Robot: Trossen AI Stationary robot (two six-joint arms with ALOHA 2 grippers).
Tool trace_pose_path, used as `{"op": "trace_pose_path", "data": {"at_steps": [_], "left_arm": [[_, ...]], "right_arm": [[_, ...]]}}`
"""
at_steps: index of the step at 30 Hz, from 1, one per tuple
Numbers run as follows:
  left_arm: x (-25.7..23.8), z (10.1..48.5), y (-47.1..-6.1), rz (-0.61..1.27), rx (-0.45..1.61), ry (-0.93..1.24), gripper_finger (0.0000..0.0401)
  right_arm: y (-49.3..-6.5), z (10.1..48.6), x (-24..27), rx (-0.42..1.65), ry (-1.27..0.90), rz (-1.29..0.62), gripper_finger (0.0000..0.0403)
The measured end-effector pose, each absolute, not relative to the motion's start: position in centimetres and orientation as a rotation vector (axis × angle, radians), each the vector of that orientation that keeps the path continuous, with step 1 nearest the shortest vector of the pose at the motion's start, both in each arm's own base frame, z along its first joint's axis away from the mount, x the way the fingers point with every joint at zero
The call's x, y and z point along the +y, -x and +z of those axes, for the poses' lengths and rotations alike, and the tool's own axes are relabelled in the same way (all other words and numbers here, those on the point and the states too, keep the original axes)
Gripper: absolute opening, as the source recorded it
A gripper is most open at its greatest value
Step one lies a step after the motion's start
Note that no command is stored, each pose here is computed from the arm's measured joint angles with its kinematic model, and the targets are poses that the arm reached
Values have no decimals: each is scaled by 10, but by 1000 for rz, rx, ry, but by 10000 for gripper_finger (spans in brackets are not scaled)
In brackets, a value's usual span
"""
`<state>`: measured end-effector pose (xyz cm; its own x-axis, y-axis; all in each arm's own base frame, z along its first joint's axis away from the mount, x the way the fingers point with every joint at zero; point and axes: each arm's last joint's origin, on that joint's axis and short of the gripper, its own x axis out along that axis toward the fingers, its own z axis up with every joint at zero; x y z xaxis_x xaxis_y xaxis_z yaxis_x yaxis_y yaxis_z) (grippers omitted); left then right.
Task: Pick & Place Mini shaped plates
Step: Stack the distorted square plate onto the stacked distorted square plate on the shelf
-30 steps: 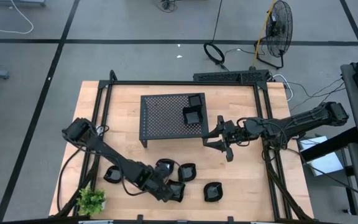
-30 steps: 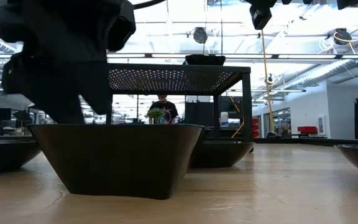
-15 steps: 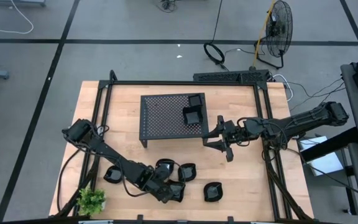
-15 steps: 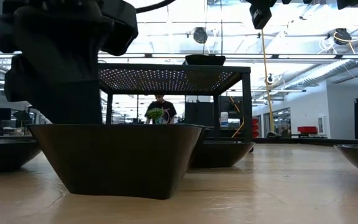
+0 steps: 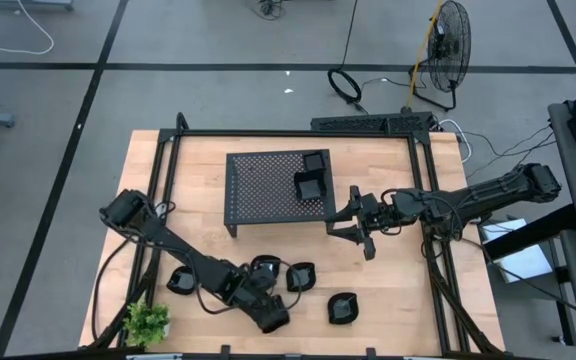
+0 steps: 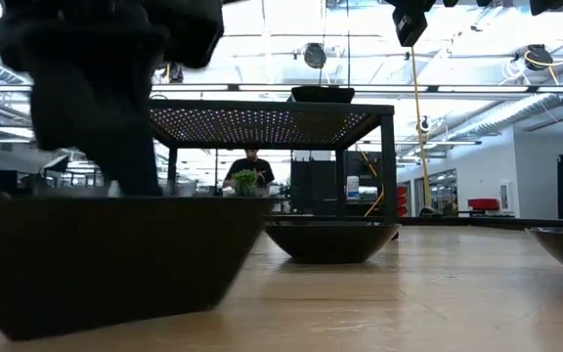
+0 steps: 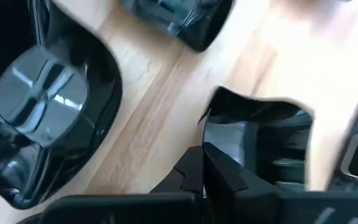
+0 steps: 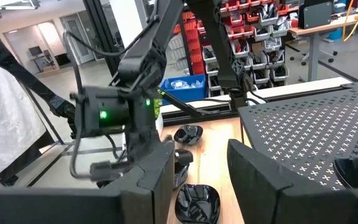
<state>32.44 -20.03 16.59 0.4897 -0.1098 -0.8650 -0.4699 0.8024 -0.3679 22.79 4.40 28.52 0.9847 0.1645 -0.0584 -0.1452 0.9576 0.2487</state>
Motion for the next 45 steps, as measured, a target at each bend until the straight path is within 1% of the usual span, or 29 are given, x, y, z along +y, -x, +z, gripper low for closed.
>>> {"op": "trace_pose_path", "data": {"at_steps": [5,8,11,13,16,18,20,21,23,25,27,31,35,37,40,42,45], "left_arm": [[-197,196,-317,184,962,561,3],[-195,226,-308,178,838,479,2],[-191,258,-296,228,680,330,2],[-186,281,-289,315,530,227,2],[-179,310,-279,551,275,91,1],[-177,322,-276,715,142,5,1],[-176,330,-275,850,74,-80,1],[-175,335,-277,898,63,-109,1],[-171,341,-281,933,69,-134,1],[-164,345,-288,933,79,-137,1],[-157,347,-294,916,90,-140,1],[-146,348,-301,933,100,-147,1],[-140,347,-304,918,105,-141,1],[-138,347,-306,910,104,-129,1],[-135,347,-307,912,104,-124,1],[-134,347,-308,916,104,-123,1],[-133,347,-309,907,106,-122,1]], "right_arm": [[-228,285,44,77,-247,158,134],[-228,286,45,73,-243,163,134],[-230,284,51,69,-203,186,134],[-232,283,57,58,-159,194,134],[-235,280,67,25,-87,129,134],[-238,278,72,7,-43,18,134],[-241,275,75,-4,-8,-128,134],[-242,274,76,-16,5,-195,134],[-248,271,78,-52,22,-279,135],[-255,269,81,-99,23,-277,138],[-263,266,82,-156,14,-237,149],[-275,260,78,-217,-28,-175,190],[-284,253,70,-249,-59,-187,236],[-288,253,66,-276,-92,-198,250],[-296,257,64,-297,-117,-165,255],[-302,260,65,-304,-117,-140,251],[-308,266,66,-312,-102,-151,239]]}}
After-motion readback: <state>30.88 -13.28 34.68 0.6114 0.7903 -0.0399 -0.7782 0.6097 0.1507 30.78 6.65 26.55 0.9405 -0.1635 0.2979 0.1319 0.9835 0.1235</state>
